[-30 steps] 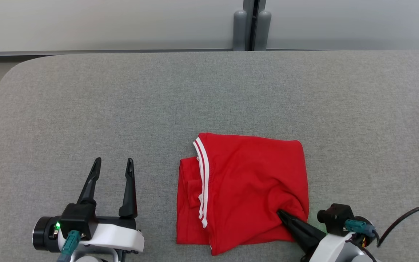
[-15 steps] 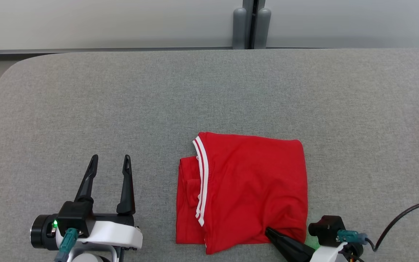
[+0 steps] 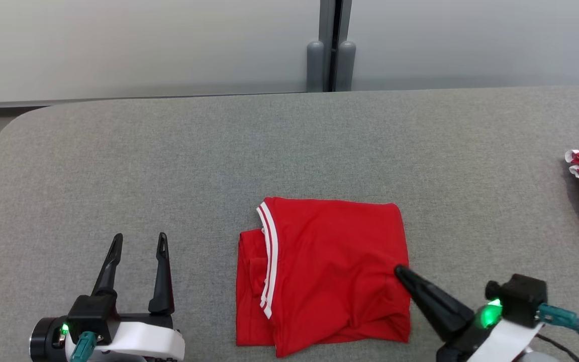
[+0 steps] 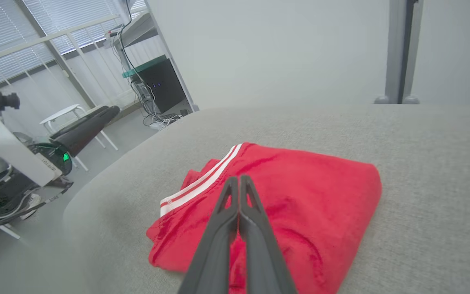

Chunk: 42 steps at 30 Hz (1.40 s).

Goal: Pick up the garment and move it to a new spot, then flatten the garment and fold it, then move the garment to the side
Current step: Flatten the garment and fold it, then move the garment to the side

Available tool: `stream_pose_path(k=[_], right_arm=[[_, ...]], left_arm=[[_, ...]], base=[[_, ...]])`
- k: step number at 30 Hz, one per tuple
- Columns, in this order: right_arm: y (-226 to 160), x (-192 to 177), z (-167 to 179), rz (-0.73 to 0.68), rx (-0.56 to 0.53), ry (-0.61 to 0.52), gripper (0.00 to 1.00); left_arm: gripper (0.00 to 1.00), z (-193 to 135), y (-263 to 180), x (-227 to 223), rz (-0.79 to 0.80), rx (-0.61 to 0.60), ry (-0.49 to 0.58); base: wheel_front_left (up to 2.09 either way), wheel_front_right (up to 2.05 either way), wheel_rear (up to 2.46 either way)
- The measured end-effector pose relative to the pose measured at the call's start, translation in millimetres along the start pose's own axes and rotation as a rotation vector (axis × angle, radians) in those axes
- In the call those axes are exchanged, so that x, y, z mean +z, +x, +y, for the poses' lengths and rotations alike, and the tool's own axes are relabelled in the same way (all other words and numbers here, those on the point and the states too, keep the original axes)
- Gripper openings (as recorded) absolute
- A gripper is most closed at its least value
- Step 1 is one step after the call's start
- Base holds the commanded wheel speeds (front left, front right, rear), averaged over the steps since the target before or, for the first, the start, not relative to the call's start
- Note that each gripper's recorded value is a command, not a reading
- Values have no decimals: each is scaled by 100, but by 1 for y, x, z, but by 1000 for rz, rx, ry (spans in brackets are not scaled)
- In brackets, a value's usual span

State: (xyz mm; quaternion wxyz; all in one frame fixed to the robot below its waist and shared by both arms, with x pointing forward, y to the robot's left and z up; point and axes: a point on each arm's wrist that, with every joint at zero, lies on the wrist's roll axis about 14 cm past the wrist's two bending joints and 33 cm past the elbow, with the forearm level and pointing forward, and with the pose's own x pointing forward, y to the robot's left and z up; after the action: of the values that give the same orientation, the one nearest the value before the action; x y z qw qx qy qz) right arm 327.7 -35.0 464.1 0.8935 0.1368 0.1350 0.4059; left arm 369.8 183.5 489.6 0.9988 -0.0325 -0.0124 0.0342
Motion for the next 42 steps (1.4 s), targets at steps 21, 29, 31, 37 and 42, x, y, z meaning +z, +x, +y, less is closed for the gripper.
stream_pose_path(k=[21, 29, 31, 37, 42], right_arm=[[-103, 104, -92, -393, -580, -221, 100], [-114, 86, -78, -332, -606, -226, 100], [-116, 81, -74, -314, -608, -227, 100], [-118, 74, -68, -292, -609, -224, 100], [-117, 75, -67, -289, -608, -226, 100]], left_arm=[[100, 10, -23, 26, -56, -26, 54], [100, 10, -36, 24, -38, -36, 64], [100, 10, -39, 23, -36, -37, 66], [100, 9, -40, 25, -38, -35, 70], [100, 9, -40, 24, -35, -34, 71]], base=[[0, 0, 0], [0, 0, 0], [0, 0, 0], [0, 0, 0], [0, 0, 0]])
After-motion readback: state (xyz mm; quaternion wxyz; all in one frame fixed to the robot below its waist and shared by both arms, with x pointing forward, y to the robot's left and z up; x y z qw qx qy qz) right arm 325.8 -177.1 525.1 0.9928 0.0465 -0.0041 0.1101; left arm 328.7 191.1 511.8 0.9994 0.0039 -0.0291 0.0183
